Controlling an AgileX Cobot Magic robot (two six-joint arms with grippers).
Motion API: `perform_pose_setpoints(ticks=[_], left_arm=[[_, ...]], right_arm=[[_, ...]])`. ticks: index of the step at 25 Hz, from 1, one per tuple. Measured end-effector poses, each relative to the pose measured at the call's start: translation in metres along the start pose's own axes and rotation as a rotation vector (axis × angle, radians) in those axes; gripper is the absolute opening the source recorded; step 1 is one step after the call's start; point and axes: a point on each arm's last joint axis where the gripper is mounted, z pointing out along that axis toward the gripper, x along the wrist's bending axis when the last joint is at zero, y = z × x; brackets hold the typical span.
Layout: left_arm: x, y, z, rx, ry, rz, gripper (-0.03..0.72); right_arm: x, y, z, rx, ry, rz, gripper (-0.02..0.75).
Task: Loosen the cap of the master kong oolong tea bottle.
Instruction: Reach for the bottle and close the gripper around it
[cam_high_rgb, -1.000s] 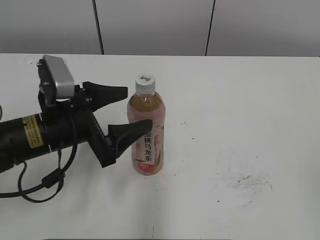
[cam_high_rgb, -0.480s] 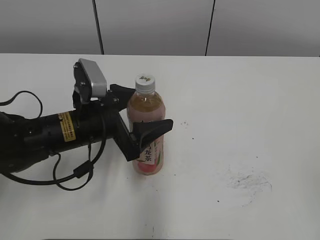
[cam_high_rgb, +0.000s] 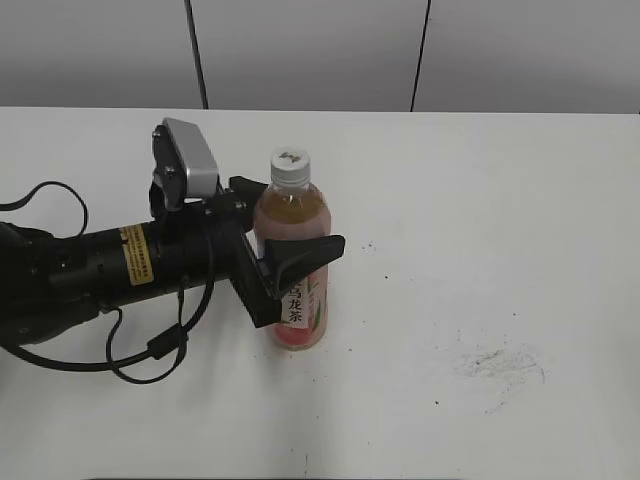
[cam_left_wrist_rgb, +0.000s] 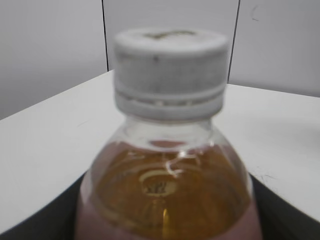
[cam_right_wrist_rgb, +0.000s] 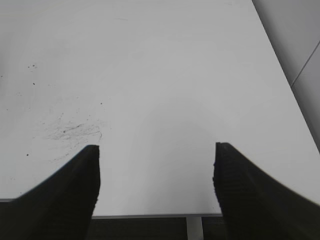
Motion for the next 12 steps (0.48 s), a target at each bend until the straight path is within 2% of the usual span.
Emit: perform_pose_setpoints(ticks=[12], left_arm=[[-0.0003, 0.0001, 0.0002, 0.001, -0.006, 0.003, 0.447]], right_arm=[[0.0000, 0.0000, 0.0000, 0.000, 0.000, 0.000, 0.534]])
